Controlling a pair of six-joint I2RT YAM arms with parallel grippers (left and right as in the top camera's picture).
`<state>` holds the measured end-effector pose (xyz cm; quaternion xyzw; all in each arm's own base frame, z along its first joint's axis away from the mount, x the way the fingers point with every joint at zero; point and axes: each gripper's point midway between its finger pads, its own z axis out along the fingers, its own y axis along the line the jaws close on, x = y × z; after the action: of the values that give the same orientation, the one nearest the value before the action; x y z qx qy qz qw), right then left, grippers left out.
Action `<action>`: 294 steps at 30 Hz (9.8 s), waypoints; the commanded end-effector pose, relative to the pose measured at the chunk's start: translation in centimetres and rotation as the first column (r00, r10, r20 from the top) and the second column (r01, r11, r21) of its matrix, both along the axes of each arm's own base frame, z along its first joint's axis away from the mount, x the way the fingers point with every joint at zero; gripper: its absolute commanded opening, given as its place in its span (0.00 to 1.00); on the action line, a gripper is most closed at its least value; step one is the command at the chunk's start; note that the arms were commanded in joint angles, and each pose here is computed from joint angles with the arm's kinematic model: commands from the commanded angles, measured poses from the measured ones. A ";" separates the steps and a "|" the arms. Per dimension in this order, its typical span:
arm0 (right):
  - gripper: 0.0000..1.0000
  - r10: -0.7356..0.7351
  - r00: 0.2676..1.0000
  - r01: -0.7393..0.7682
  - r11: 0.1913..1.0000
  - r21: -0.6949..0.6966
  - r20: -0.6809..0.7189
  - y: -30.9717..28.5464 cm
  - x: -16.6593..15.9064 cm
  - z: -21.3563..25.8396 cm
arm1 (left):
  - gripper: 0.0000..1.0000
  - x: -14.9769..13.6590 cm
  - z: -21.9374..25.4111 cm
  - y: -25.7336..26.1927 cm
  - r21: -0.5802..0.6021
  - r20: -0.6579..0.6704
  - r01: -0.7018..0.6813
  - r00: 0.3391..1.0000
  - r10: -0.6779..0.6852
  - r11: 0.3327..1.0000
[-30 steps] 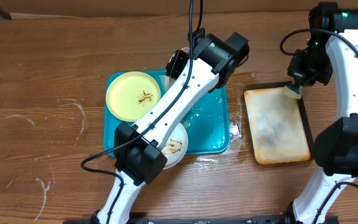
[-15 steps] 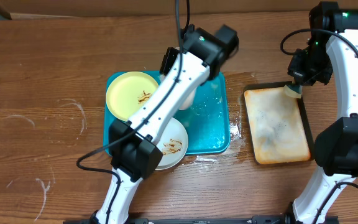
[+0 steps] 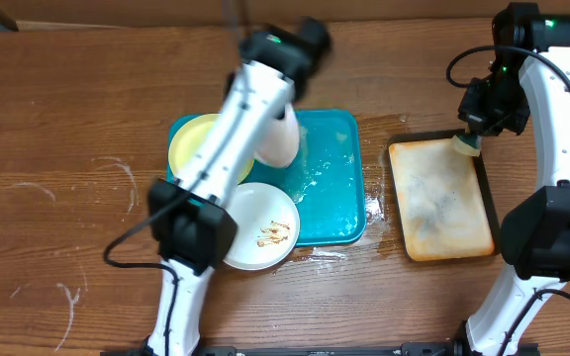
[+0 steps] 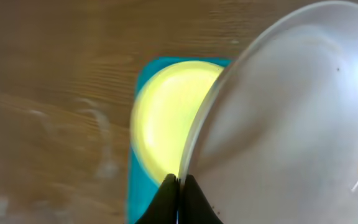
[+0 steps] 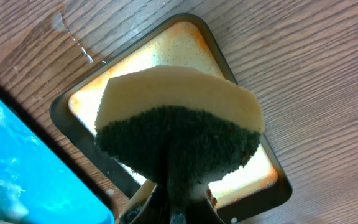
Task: Clean dirty plates on tray and stack at the side
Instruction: 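Swing the left gripper left and set the plate on the table, then reach the left gripper to the lower white plate and grip its rim, then dip the sponge in the soapy tray with the right gripper, then carry the sponge with the right gripper onto the lower white plate, then scrub the lower white plate with the sponge while the left gripper holds it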
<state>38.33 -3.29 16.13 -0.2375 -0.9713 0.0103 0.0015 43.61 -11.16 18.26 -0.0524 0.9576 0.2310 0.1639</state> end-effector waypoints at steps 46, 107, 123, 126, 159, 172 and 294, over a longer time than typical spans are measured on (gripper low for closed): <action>0.04 0.049 0.999 -0.050 0.998 0.027 0.007 0.4 -0.4 0.8 | 0.87 -12.1 -15.6 35.2 -0.521 -0.293 -0.747 0.610 0.736 0.412; 0.04 0.072 0.997 -0.073 0.996 0.045 0.011 0.7 -0.4 0.8 | 0.64 -17.9 -13.6 3.6 -0.375 -0.327 -0.234 0.939 0.108 0.897; 0.04 0.076 0.997 -0.076 0.995 0.060 0.013 0.9 -0.4 0.8 | 0.05 -18.9 -16.0 5.2 -0.397 -0.349 -0.299 0.923 0.159 0.868; 0.04 0.075 0.997 -0.076 0.995 0.060 0.013 0.9 -0.4 0.8 | 0.04 -18.9 -16.0 5.3 -0.396 -0.348 -0.298 0.924 0.158 0.869; 0.04 0.076 0.997 -0.078 0.994 0.078 0.025 1.3 -0.1 0.8 | 0.04 -11.7 -15.3 -2.3 -0.525 -0.094 -0.072 0.995 0.026 0.848; 0.04 0.244 0.964 -0.263 0.933 0.246 0.107 5.2 0.4 1.4 | 0.04 -12.8 -18.9 -3.0 -0.511 -0.208 -0.104 0.978 -0.006 0.853; 0.04 0.429 0.877 -0.476 0.708 0.522 0.217 33.3 -8.3 -14.4 | 0.04 -13.7 -18.7 -3.9 -0.550 -0.251 -0.068 0.964 -0.086 0.832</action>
<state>30.89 29.83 4.06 0.0513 -0.9518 -0.3025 0.0003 30.98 -15.38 0.99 -0.0718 0.9945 -0.0646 0.0406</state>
